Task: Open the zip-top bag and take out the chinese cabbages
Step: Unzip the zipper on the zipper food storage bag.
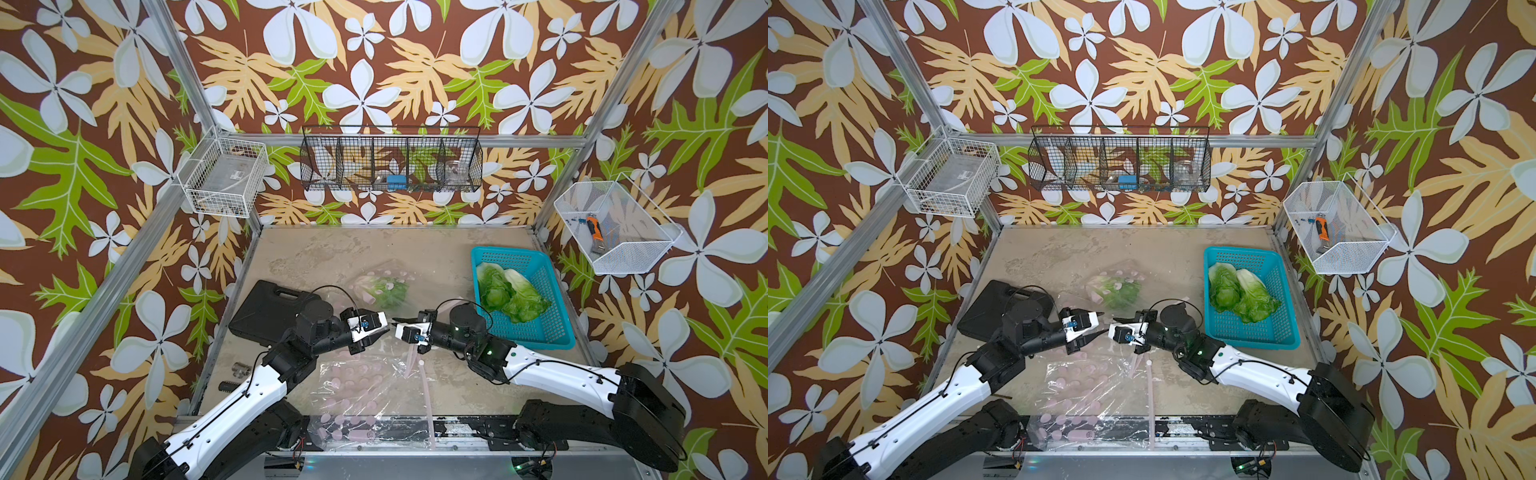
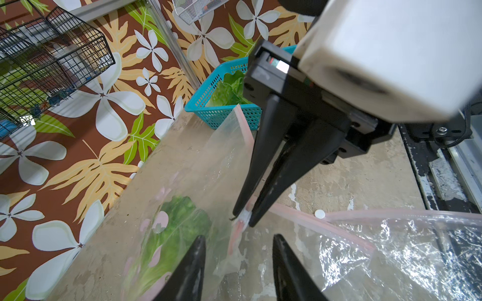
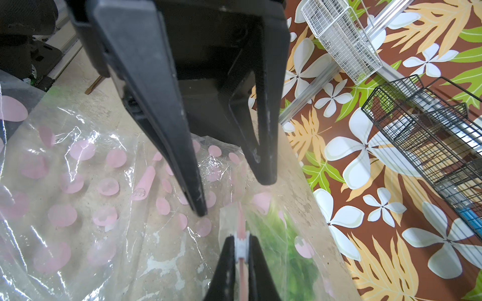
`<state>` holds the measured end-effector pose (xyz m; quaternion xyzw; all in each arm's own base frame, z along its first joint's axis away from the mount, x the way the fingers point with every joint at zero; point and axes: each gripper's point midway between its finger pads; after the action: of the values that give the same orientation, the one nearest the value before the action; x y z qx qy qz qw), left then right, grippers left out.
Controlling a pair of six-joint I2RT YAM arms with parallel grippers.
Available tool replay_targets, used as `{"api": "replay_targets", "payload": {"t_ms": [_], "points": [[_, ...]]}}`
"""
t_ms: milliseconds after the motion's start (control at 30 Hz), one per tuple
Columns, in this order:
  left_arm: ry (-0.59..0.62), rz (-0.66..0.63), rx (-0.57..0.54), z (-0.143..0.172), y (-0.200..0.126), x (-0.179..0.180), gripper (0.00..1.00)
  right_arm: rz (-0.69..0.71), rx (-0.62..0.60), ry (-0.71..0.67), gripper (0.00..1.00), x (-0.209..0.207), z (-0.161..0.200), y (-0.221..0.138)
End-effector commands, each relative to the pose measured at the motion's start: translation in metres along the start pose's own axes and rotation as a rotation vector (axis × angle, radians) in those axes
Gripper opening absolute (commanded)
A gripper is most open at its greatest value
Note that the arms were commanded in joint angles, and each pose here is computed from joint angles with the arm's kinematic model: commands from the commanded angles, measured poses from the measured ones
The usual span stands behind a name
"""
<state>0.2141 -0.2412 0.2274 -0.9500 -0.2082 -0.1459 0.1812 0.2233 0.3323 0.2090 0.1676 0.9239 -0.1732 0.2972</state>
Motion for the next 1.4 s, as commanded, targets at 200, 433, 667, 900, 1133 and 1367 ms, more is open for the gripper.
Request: {"api": "replay_targets", "payload": {"t_ms": [200,433,667,900,1133,1367], "points": [[-0.019,-0.023,0.039,0.000,0.008,0.010,0.31,-0.006,-0.044,0.011,0.00,0.000,-0.009,-0.004],[-0.029,-0.013,0.058,0.004,0.013,0.010,0.24,-0.007,-0.055,0.011,0.00,0.000,-0.011,-0.006],[-0.014,0.009,0.067,0.009,0.012,0.002,0.30,-0.007,-0.056,0.012,0.00,-0.001,-0.010,-0.006],[-0.027,0.013,0.089,0.009,0.017,0.005,0.19,-0.015,-0.065,0.012,0.00,0.001,-0.012,-0.007],[-0.023,0.027,0.075,0.007,0.017,0.002,0.00,-0.010,-0.067,0.010,0.00,-0.001,-0.012,-0.007],[0.005,-0.039,0.064,0.001,0.010,0.011,0.00,-0.002,-0.049,0.000,0.00,-0.002,-0.009,-0.006]]}}
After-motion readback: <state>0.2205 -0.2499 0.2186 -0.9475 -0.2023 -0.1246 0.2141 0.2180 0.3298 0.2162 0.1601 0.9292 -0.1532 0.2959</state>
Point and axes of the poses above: each gripper's point midway between its finger pads, its own y axis out along the fingers, its own x axis along the line the jaws close on, z = x × y, and after that the axes turned 1 degree about -y, right-handed
